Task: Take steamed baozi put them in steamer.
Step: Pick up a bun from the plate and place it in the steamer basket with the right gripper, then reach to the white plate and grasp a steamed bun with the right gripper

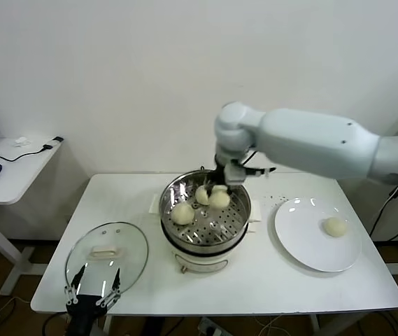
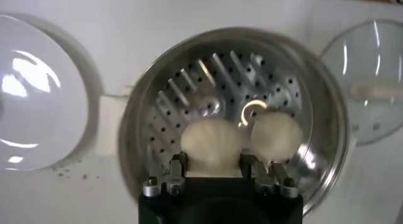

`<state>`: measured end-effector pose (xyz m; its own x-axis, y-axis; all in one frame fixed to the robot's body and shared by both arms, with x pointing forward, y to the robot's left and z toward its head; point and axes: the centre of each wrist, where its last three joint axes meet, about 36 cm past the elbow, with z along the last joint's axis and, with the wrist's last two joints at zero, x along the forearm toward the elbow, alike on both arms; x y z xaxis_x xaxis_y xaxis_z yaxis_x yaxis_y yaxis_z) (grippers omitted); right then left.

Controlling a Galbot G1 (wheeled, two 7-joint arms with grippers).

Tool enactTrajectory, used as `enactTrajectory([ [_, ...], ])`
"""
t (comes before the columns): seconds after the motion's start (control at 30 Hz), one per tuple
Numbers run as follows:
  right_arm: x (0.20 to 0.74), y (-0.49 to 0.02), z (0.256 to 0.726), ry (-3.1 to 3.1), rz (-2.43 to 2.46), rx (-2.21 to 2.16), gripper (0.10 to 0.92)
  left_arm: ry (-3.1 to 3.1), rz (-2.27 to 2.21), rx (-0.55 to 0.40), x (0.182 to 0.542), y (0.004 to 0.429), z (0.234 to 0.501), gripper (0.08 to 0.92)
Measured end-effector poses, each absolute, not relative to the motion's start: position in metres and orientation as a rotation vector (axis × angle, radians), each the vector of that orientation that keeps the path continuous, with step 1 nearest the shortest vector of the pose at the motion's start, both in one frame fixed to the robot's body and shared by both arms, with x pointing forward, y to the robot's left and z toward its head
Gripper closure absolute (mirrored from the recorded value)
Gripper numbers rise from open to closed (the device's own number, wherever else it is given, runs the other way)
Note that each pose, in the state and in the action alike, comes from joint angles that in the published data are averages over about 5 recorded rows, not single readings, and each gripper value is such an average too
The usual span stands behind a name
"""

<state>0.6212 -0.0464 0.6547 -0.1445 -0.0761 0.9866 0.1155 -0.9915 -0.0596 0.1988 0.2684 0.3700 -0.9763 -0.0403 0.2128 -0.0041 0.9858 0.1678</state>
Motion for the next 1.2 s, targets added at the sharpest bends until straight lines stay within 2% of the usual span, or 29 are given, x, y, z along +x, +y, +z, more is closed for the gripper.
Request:
enactTrajectory([
  [0.53,0.61,-0.023,0.594,-0.086,-2.143,-2.096,0.453,-2.903,-0.238,0.043,0.197,0.272,0.365,0.177],
  [0.63,0.609,-0.022,0.59,-0.076,-2.132,-2.106,0.409,-2.902,-0.237,0.045,0.197,0.272,0.364,0.177],
  [0.8,0.609,-0.02,0.592,-0.065,-2.122,-2.114,0.27,-2.902,-0.236,0.046,0.196,0.272,0.363,0.177],
  [0.9,0.611,-0.021,0.596,-0.065,-2.125,-2.112,0.215,-2.902,-0.236,0.047,0.196,0.272,0.363,0.177],
  [1.2,0.621,-0.037,0.624,0.004,-2.163,-2.077,0.2,-2.909,-0.238,0.05,0.197,0.272,0.365,0.177],
])
